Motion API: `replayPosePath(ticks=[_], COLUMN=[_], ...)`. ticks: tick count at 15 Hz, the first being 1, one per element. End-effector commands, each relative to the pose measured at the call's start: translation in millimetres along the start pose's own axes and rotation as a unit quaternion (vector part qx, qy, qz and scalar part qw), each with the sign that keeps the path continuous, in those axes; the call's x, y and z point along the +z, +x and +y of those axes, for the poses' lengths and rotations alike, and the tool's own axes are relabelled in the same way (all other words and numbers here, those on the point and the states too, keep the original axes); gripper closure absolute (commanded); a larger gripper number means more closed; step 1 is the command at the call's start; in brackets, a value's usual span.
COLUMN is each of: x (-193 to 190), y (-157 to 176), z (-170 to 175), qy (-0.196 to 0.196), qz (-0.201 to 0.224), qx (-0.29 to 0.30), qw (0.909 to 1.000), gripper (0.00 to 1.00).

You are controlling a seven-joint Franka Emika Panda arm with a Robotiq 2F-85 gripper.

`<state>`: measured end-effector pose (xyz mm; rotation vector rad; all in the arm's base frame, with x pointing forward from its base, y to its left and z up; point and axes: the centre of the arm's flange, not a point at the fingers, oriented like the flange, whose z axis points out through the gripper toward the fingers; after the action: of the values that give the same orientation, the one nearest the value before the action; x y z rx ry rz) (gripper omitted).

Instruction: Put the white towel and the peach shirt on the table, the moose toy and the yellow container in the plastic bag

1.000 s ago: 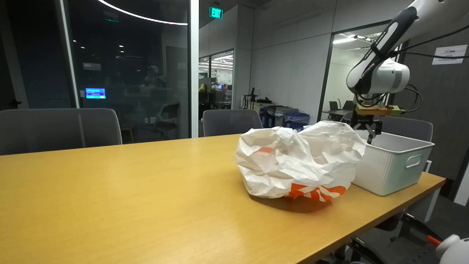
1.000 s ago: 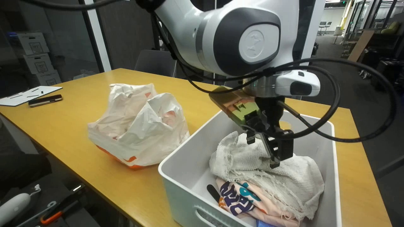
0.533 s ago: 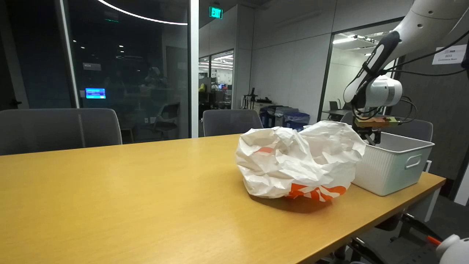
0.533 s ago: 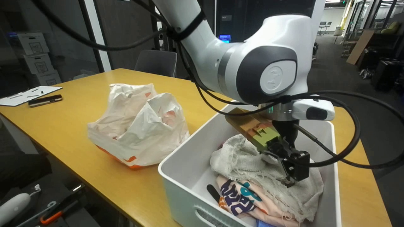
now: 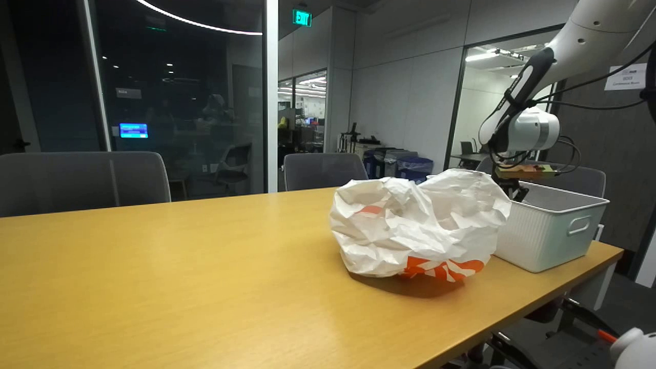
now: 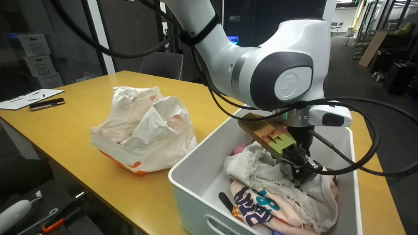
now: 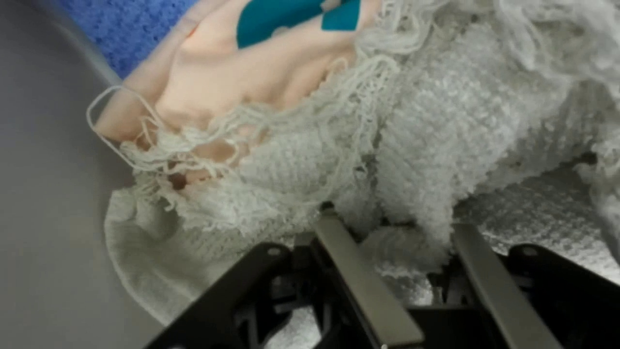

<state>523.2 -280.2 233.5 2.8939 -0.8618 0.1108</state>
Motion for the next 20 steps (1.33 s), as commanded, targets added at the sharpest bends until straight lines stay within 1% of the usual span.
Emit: replayPosePath(ticks=[1,2,4,5,6,8,10,11,13,15,17,20], x=[-3.2,-9.6,-23.1,-34.6,-44.4,-70.4,-94.5,-108.3,-133.8,-162.9,-189.6,-222.3], y=[6.1,3.2,-2.7,-8.2,-13.2,-25.9,-37.1,-43.6,-55.6,-68.9,-80.7,-95.2], z=[11.0,14.6,21.4,25.0,27.5,29.1,26.8,23.9,18.2,8.7,-1.5,-15.6], qy=[-0.002,-0.002,-0.005,-0.007,-0.01,-0.01,0.008,0.025,0.047,0.046,0.029,0.011], qz=[0.005,0.008,0.017,0.029,0.042,0.072,0.092,0.102,0.121,0.166,0.219,0.293], qx=[0.008,0.018,0.04,0.05,0.057,0.064,0.048,0.029,0.011,-0.001,-0.012,-0.023], qw=[1.0,0.9998,0.999,0.9983,0.9974,0.9953,0.9946,0.994,0.9915,0.9851,0.9752,0.9556], gripper=[0.93,0.98,0.95,0.97,0.95,0.94,0.95,0.95,0.95,0.94,0.94,0.94])
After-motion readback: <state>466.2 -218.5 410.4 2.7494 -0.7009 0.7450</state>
